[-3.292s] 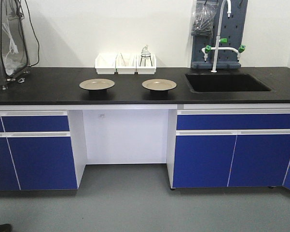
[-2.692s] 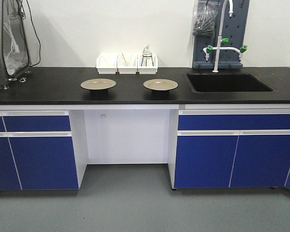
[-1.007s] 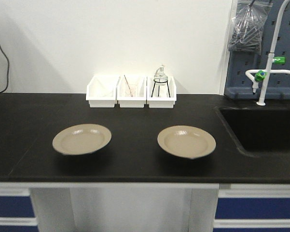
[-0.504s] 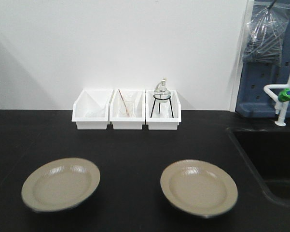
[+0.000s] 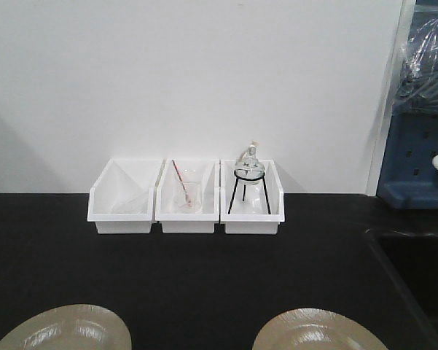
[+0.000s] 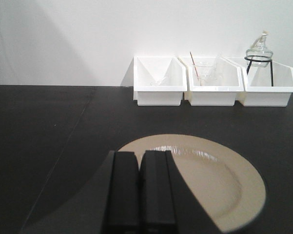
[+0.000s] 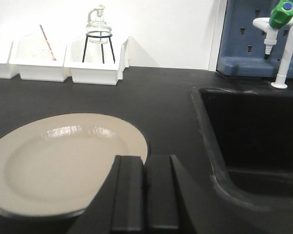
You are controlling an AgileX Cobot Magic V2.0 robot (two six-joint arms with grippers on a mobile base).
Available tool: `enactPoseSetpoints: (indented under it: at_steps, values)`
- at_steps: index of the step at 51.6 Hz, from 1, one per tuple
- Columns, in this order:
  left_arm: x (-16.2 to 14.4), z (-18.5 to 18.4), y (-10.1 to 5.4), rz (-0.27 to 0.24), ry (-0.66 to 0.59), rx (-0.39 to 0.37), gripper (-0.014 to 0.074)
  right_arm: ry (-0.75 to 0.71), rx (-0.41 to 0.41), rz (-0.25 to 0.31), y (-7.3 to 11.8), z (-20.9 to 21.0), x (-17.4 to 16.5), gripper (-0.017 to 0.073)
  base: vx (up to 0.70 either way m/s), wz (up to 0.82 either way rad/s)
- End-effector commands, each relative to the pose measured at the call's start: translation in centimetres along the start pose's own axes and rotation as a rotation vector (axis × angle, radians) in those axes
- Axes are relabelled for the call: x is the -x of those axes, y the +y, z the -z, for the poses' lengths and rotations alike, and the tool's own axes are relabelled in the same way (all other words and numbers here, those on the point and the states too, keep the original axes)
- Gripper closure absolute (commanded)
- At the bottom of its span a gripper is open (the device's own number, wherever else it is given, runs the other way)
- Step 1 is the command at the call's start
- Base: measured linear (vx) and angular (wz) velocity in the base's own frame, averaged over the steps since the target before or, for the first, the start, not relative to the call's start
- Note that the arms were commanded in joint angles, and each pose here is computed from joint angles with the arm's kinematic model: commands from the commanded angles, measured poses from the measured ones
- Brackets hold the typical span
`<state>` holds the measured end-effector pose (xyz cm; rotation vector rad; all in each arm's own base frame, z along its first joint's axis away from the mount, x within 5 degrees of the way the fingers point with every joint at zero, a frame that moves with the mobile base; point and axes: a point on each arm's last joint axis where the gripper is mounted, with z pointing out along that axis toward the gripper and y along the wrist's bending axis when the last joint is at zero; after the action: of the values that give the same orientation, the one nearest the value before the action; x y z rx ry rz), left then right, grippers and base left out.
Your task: Arrange circular plates on left workspace
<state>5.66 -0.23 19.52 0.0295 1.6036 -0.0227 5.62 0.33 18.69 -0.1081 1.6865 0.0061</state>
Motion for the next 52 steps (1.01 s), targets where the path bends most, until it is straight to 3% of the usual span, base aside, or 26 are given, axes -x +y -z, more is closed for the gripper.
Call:
enactPoseSetpoints:
  at_steps: [1,43,52]
  values:
    - [0.2,0.0,0.1,0.009,-0.080,0.005,0.0592,-0.075,-0.004,0.017,0.0,0.0,0.1,0.0561,0.25,-0.02]
    - [0.2,0.0,0.1,0.009,-0.080,0.005,0.0592,-0.076,-0.004,0.018,0.0,0.0,0.1,0.0561,0.09,0.00]
    - [1.0,0.2,0.1,0.018,-0.143,0.010,0.0592,-0.182,0.001,0.006,0.1,0.1,1.1,0.0561,0.00,0.00]
